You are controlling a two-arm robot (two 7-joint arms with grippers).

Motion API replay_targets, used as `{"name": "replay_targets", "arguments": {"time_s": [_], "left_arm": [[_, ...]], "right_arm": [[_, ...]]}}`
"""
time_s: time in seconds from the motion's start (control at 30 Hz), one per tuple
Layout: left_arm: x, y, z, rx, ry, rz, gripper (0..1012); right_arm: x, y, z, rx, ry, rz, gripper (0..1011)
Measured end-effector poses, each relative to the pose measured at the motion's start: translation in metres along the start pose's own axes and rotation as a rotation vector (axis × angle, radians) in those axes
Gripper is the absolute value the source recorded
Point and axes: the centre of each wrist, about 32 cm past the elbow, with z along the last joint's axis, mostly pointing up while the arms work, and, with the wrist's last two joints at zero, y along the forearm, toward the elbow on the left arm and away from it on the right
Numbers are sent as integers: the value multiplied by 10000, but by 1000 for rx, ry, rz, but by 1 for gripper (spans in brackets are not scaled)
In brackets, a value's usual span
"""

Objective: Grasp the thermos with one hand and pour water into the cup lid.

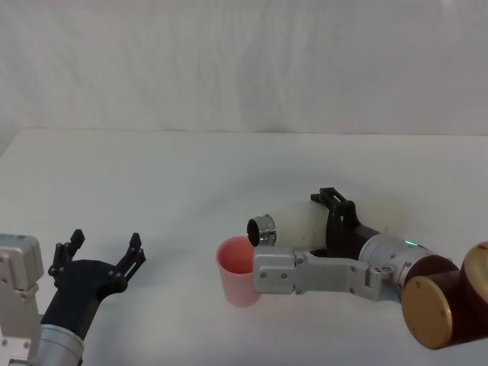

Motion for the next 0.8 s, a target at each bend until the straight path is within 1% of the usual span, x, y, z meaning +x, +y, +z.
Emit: {"name": "replay_targets", "arguments": {"time_s": [0.37, 0.8], "left_arm": [[0, 0, 0, 0, 0, 0, 1001], [0, 0, 0, 0, 0, 0, 1001]], "right_arm": [[15, 15, 17, -3, -20, -1, 956], [5, 16, 51, -21, -70, -9, 957]]}}
